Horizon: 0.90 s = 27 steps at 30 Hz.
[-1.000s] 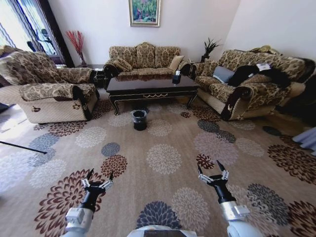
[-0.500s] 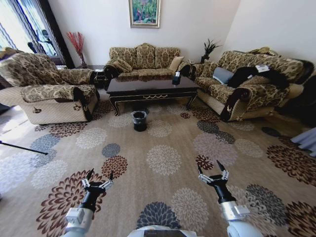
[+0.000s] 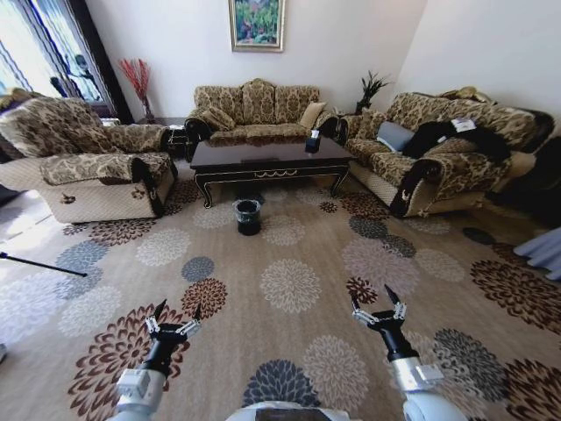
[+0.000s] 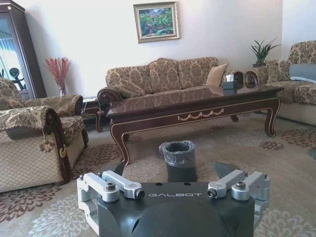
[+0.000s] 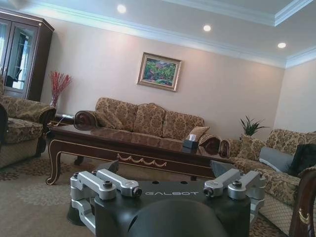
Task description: Move to the front of the table and pick up the trash from the floor, then place it into the trash bin.
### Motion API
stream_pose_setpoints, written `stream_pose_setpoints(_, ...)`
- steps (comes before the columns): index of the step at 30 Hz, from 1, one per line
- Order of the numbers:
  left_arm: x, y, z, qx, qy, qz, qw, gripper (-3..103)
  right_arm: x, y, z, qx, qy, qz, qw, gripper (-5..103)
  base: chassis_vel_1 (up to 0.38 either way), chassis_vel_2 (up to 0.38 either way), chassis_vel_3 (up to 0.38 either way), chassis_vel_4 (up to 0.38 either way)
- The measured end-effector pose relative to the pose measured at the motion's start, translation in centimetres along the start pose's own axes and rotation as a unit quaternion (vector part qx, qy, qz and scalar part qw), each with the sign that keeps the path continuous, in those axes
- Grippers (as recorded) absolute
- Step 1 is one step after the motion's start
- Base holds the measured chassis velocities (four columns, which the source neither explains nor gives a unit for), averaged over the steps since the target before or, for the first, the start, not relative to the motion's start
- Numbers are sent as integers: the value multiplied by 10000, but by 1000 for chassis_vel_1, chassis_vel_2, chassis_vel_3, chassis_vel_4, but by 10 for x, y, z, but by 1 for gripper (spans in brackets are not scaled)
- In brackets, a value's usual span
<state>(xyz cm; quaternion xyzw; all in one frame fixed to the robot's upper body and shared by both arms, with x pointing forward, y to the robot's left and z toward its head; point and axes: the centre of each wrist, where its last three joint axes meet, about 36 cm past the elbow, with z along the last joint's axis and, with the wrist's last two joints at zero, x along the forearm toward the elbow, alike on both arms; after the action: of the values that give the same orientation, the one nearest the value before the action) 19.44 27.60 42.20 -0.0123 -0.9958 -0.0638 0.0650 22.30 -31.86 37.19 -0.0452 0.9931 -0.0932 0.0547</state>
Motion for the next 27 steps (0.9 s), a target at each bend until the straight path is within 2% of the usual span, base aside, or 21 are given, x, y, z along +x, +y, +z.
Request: stream_pose_setpoints(27, 0, 0, 0, 0, 0, 0, 10000, 100, 0, 0, 0, 0, 0, 0, 10000, 100, 0, 0, 0, 0)
